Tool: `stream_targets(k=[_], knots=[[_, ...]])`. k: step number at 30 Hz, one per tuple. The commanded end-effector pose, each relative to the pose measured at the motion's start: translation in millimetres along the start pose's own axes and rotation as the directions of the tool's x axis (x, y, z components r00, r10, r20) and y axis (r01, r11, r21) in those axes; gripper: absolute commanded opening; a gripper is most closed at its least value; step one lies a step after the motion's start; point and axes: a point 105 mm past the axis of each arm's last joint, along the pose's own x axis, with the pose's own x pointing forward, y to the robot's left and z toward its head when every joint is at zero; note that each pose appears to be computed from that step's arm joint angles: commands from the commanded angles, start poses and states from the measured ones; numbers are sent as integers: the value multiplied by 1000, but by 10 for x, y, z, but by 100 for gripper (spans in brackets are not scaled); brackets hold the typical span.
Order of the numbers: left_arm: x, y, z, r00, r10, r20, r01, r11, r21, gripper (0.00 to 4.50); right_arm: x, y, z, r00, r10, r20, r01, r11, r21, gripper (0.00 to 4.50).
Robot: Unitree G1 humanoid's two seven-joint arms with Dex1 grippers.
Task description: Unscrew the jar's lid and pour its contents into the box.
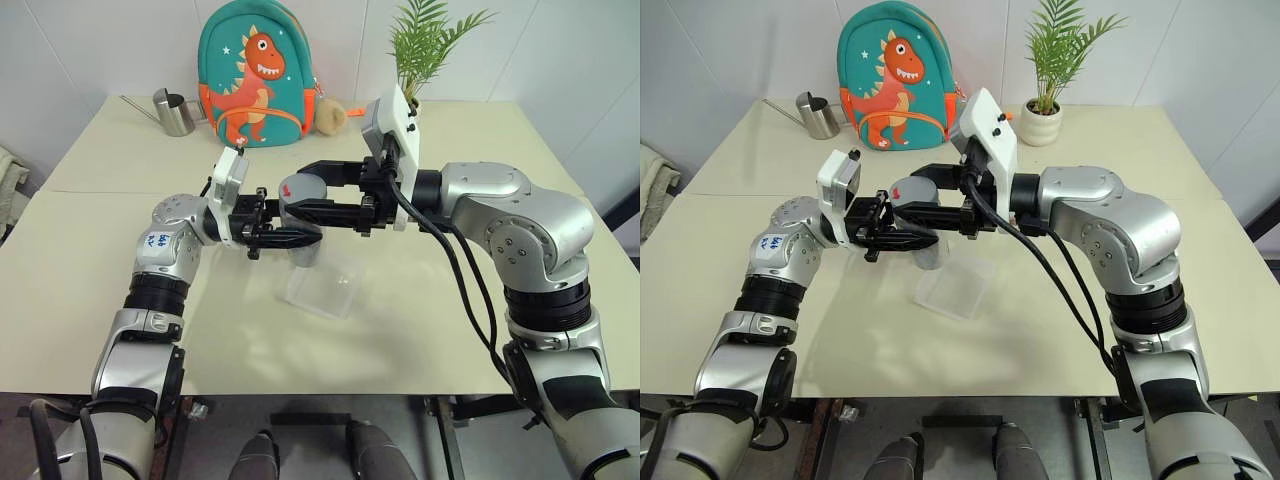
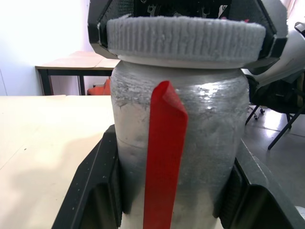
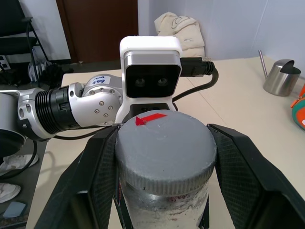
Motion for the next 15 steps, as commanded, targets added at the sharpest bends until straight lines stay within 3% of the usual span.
stream_targets(k=[1, 15], knots=[[-19, -184, -169, 991, -116, -63, 113, 992, -49, 200, -281, -272, 547, 974, -173, 150, 199, 964, -178, 265], [-44, -179, -207, 989, -117, -92, 113, 992, -48, 200, -313, -326, 674, 967, -169, 192, 208, 957, -204, 265]])
